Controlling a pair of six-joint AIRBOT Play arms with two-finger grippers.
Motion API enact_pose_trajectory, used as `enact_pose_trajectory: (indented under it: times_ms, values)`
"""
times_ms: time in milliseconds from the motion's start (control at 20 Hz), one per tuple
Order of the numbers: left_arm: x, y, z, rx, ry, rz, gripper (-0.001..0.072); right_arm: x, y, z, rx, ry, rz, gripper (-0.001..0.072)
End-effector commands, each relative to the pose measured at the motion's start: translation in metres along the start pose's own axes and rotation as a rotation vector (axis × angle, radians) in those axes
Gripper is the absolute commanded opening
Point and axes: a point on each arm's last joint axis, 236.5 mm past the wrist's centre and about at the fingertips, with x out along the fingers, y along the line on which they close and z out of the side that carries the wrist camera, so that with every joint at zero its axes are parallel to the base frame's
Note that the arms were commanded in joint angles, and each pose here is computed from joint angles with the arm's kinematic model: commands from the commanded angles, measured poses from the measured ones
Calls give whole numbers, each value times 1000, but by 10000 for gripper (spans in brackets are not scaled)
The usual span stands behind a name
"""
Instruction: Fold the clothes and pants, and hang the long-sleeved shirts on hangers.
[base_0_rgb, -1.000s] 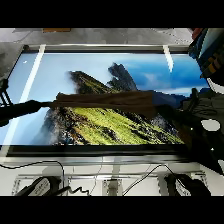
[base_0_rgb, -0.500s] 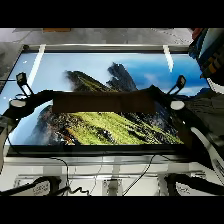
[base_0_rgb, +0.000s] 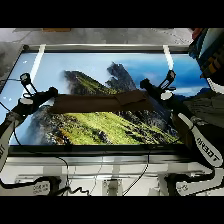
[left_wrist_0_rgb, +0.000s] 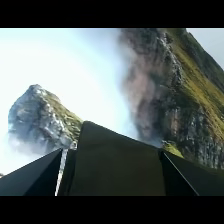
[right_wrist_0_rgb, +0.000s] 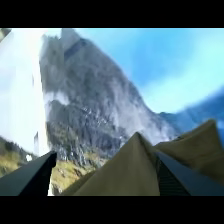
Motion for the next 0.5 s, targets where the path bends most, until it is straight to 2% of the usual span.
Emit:
enact_pose_trajectory:
  times_ms: [0,50,150,200,250,300,450]
  values:
    - [-19,6,9,-20,16,-34,590,-5,8,-1,-88,33,23,671]
    - [-28,14,8,-64,44,-54,495,-9,7,4,-91,33,23,670]
    - [-45,29,-14,-175,169,-118,499,-14,-1,9,-79,52,23,669]
    - [-53,33,-30,-228,244,-159,520,-15,-6,9,-71,69,21,669]
    - [-60,36,-44,-270,312,-197,588,-16,-11,7,-62,93,21,669]
    - [-64,37,-55,-296,358,-223,693,-18,-15,6,-55,113,21,669]
    - [-60,39,-77,-337,431,-249,710,-20,-18,0,-46,150,26,669]
